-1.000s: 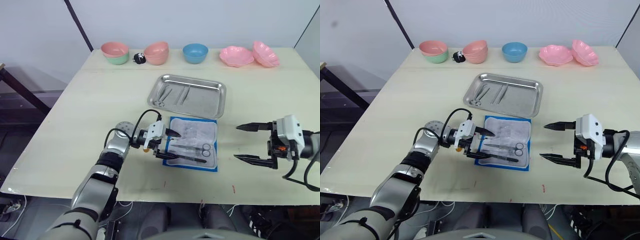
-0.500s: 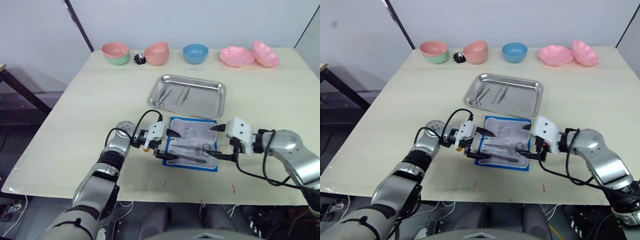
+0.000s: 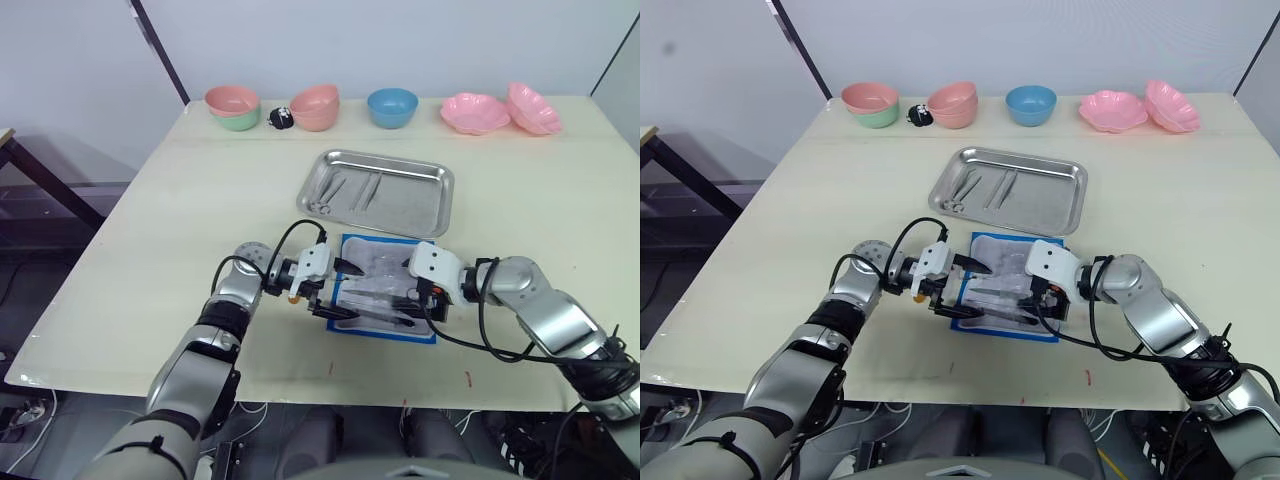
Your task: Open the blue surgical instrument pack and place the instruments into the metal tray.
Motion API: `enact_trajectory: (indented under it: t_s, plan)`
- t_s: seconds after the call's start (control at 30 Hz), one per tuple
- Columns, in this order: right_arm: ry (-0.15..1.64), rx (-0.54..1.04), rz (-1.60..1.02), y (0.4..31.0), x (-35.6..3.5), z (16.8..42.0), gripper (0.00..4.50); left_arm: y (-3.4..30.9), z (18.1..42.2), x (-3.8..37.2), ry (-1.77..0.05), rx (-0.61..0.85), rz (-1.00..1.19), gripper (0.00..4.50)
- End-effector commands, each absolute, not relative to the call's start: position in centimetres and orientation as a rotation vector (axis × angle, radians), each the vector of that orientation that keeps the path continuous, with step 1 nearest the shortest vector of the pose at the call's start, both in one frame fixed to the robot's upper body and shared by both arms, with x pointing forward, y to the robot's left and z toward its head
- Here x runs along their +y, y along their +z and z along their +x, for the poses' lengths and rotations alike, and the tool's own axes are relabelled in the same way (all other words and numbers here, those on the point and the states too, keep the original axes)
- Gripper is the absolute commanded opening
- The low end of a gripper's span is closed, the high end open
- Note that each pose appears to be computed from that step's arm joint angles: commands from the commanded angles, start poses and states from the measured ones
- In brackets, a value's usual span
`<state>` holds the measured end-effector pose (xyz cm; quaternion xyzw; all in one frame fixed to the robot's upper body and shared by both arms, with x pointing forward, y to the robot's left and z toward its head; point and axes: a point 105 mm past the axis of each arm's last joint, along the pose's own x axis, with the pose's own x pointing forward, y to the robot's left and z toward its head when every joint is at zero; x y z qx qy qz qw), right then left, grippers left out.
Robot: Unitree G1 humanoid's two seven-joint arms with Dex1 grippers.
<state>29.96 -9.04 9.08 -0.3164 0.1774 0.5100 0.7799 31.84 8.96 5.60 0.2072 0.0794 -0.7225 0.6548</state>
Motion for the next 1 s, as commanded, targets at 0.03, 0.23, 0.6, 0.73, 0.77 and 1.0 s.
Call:
enact_trajectory:
  t_s: [0.03, 0.23, 0.6, 0.73, 0.77, 1.0]
  plan:
    - [1.129, 0.37, -0.716, 9.3, -8.7, 29.8, 4.22, 0.1, 29.0, 9.6, -1.686, 0.417, 0.396, 4.5]
    - [1.185, 0.421, -0.714, 8.8, -8.6, 29.1, 2.46, -0.3, 28.4, 9.3, -1.712, 0.393, 0.382, 4.5]
    - [1.219, 0.446, -0.719, 8.7, -8.2, 28.5, 0.02, -1.2, 27.6, 8.9, -1.729, 0.39, 0.363, 4.5]
    - [1.234, 0.444, -0.729, 9.2, -7.8, 28.3, 0.02, -1.4, 27.6, 8.7, -1.722, 0.396, 0.364, 4.5]
    - [1.239, 0.445, -0.732, 9.4, -7.6, 28.2, 0.02, -1.5, 27.6, 8.7, -1.721, 0.4, 0.366, 4.5]
    - [1.238, 0.46, -0.825, 10.5, -7.1, 28.0, 0.02, -1.9, 27.3, 8.6, -1.73, 0.423, 0.367, 4.5]
